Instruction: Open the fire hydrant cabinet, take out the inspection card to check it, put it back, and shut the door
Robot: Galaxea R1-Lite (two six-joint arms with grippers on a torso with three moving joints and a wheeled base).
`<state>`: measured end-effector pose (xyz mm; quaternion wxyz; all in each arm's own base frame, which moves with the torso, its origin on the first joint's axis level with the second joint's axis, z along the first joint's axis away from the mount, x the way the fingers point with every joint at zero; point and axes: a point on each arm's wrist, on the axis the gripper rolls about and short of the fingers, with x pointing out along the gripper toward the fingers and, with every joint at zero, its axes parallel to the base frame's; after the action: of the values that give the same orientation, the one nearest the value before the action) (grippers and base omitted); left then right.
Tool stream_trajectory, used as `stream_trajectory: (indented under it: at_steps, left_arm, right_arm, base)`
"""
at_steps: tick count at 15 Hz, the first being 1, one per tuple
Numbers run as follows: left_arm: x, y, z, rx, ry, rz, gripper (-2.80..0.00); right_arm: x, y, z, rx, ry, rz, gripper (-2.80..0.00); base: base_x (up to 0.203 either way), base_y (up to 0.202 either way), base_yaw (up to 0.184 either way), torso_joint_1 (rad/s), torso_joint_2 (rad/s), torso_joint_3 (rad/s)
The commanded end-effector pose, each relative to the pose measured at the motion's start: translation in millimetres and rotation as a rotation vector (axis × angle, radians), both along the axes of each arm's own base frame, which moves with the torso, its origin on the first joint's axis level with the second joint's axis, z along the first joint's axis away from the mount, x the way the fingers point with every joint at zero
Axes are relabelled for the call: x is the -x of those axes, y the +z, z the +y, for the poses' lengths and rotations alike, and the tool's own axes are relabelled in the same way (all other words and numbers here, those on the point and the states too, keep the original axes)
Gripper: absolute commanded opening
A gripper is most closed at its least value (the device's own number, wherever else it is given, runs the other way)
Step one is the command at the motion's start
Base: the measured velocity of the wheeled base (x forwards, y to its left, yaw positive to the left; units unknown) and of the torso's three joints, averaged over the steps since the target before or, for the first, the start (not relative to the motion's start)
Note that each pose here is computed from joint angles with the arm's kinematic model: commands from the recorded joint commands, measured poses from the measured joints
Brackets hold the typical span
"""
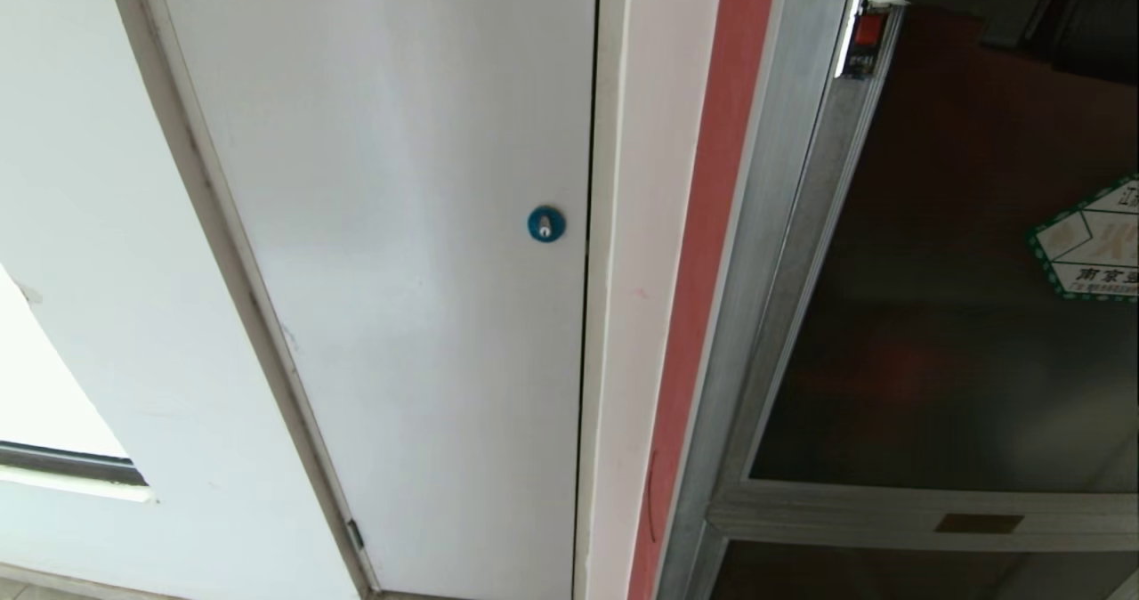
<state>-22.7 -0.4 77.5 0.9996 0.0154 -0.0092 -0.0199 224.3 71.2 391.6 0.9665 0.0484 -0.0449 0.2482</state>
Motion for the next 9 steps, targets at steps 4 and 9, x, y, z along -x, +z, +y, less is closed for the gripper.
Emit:
stream_trajectory:
  at_steps: [4,9]
  left_arm:
    - [-0.9,-3.4,0.0,0.0,0.0,0.012,-2.8]
    - [-1.0,-3.3,0.0,0.0,0.0,0.012,-2.8]
  right_arm:
    - [-3.4,-6.5,-2.1,0.005,-0.013,0.023,-2.8]
    - [-5.2,-7.4,-2.0,0.008,-0.014,0.023,-2.8]
  base:
    - [0.0,0.0,0.0,0.0,0.0,0.0]
    - [0.0,0.0,0.0,0.0,0.0,0.0]
